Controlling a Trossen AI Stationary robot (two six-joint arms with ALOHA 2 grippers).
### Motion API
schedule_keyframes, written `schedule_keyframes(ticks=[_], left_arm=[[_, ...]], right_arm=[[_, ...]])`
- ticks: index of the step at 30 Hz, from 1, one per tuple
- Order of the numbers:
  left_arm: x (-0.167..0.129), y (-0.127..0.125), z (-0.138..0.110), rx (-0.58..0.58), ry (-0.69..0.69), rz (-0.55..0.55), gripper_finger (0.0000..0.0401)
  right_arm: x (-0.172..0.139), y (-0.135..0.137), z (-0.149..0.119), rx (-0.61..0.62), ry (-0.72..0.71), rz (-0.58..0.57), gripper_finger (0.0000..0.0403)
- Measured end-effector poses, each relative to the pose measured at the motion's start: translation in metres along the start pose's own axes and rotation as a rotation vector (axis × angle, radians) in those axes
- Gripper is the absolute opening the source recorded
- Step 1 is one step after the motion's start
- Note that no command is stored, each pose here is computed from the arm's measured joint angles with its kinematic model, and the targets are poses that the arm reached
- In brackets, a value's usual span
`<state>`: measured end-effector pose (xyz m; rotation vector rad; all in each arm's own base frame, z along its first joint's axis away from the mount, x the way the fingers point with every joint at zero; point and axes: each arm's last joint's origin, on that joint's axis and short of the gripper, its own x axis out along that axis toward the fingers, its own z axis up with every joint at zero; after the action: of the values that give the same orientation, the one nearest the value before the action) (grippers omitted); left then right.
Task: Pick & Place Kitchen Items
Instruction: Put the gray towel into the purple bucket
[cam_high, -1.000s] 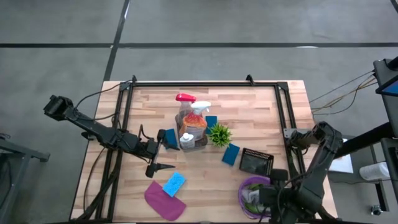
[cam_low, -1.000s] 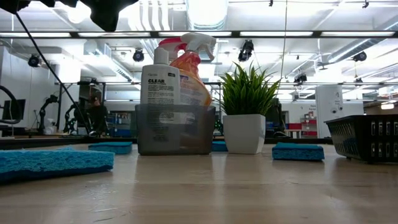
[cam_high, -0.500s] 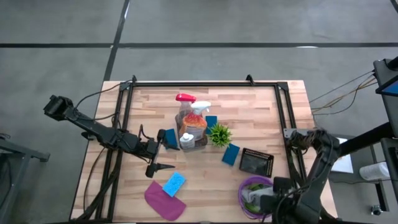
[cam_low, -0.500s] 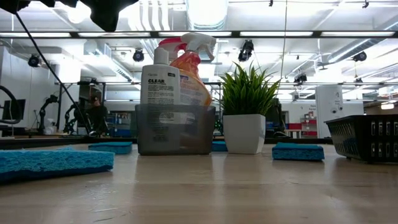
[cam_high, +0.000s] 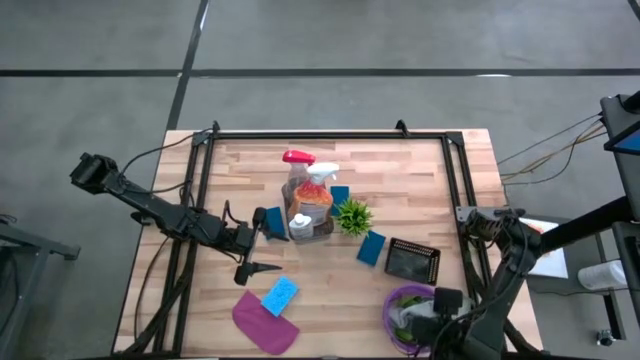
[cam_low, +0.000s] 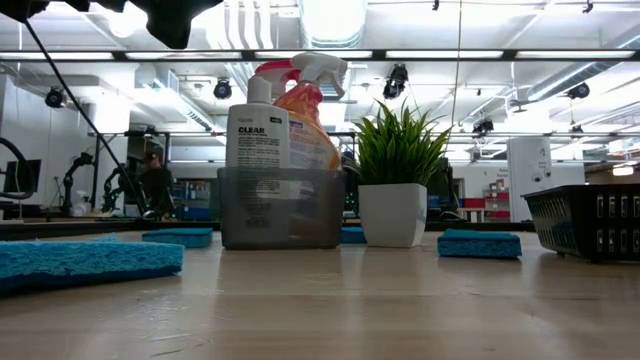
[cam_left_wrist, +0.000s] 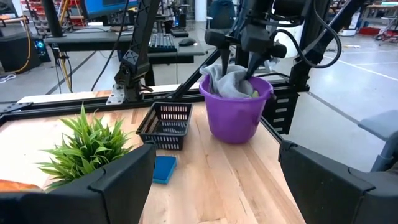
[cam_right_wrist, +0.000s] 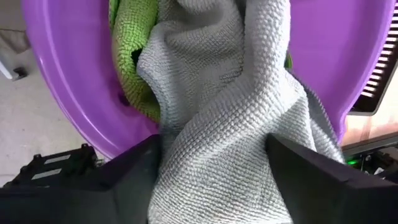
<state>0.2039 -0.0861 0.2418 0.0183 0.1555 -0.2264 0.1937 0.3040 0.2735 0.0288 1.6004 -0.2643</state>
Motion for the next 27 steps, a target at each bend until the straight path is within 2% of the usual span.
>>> schedule_keyframes(ticks=[4, 10, 18, 27], left_arm=[[0.000, 0.000, 0.000, 0.004, -0.001, 0.002, 0.0342], [0.000, 0.000, 0.000, 0.007, -0.001, 0.002, 0.0342], [0.000, 0.000, 0.000, 0.007, -0.001, 0.002, 0.0342], [0.000, 0.001, 0.000, 0.007, -0.002, 0.007, 0.0342]], right_arm=[[-0.004, -0.004, 0.001, -0.007, -0.017, 0.007, 0.0195], [-0.005, -0.004, 0.001, -0.065, -0.019, 0.009, 0.0036], [-0.013, -0.012, 0.002, -0.093, -0.034, 0.032, 0.0019], [-0.035, -0.033, 0.005, -0.147, -0.150, 0.054, 0.0018]])
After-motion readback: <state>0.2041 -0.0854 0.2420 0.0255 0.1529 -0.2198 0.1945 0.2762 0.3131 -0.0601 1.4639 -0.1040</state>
